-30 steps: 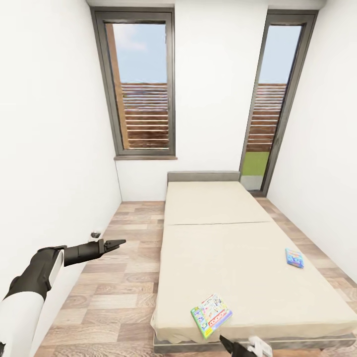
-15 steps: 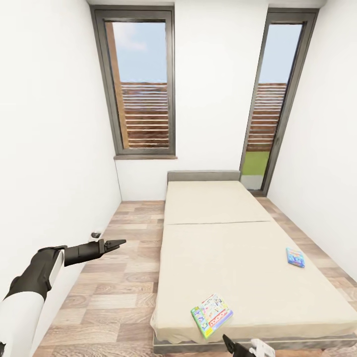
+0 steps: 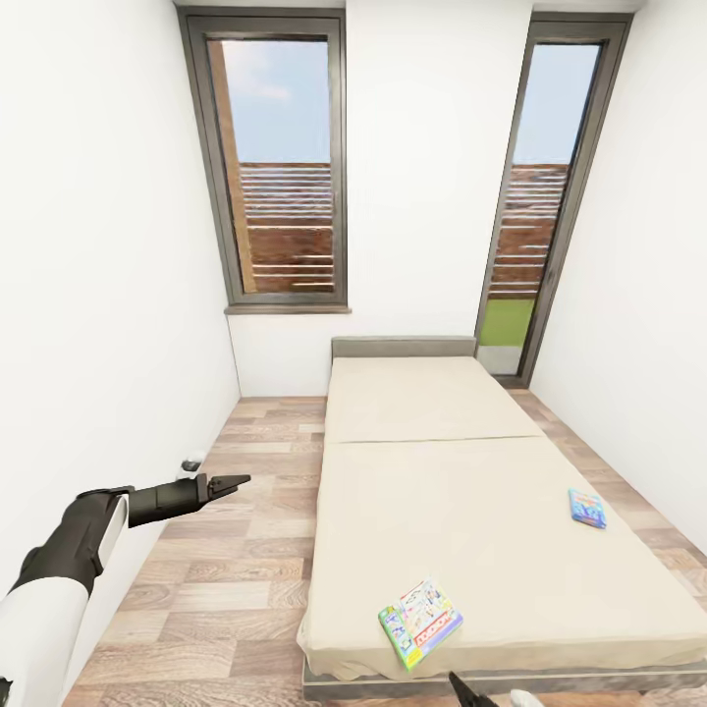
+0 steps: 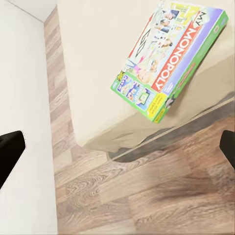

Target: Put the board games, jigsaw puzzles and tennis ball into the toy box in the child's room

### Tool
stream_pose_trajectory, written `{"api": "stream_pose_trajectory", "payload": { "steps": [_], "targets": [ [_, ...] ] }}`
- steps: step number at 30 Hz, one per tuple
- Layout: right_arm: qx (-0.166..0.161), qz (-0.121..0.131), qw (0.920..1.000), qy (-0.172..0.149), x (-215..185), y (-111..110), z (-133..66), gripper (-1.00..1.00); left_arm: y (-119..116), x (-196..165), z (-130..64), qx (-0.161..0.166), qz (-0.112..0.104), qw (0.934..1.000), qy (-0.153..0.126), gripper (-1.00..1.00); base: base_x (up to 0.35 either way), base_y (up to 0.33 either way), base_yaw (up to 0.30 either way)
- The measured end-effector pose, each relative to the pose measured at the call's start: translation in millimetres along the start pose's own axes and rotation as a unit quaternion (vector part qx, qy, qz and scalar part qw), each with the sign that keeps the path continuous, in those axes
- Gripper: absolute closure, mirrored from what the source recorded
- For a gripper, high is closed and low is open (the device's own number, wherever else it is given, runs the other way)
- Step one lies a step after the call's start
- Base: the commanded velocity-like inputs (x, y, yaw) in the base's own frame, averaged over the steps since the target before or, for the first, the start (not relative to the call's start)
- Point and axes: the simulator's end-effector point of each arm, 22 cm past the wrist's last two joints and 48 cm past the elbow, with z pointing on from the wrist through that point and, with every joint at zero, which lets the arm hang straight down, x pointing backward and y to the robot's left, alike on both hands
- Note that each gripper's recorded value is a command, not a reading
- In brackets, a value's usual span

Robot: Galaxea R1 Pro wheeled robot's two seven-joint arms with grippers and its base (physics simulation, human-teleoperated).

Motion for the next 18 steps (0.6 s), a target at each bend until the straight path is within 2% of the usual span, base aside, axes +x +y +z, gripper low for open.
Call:
{"api": "stream_pose_trajectory", "payload": {
  "steps": [3, 7, 18],
  "targets": [
    [-0.008, 0.021, 0.9997, 0.001, -3, -10, -1.8, -1.0, 2, 2, 2.1, 0.002, 0.001, 1.0, 0.0, -1.0, 0.0, 0.0, 0.0],
    [-0.017, 0.033, 0.9993, -0.004, -5, -11, 0.5, -1.0, 6, 3, 2.2, 0.002, 0.002, 1.0, -0.001, -1.0, 0.0, 0.0, 0.0],
    [-0.016, 0.038, 0.9991, -0.008, -1, -20, 9.6, -1.0, 17, 9, 8.1, 0.0, 0.002, 1.0, -0.001, -1.0, 0.0, 0.0, 0.0]
  ]
}}
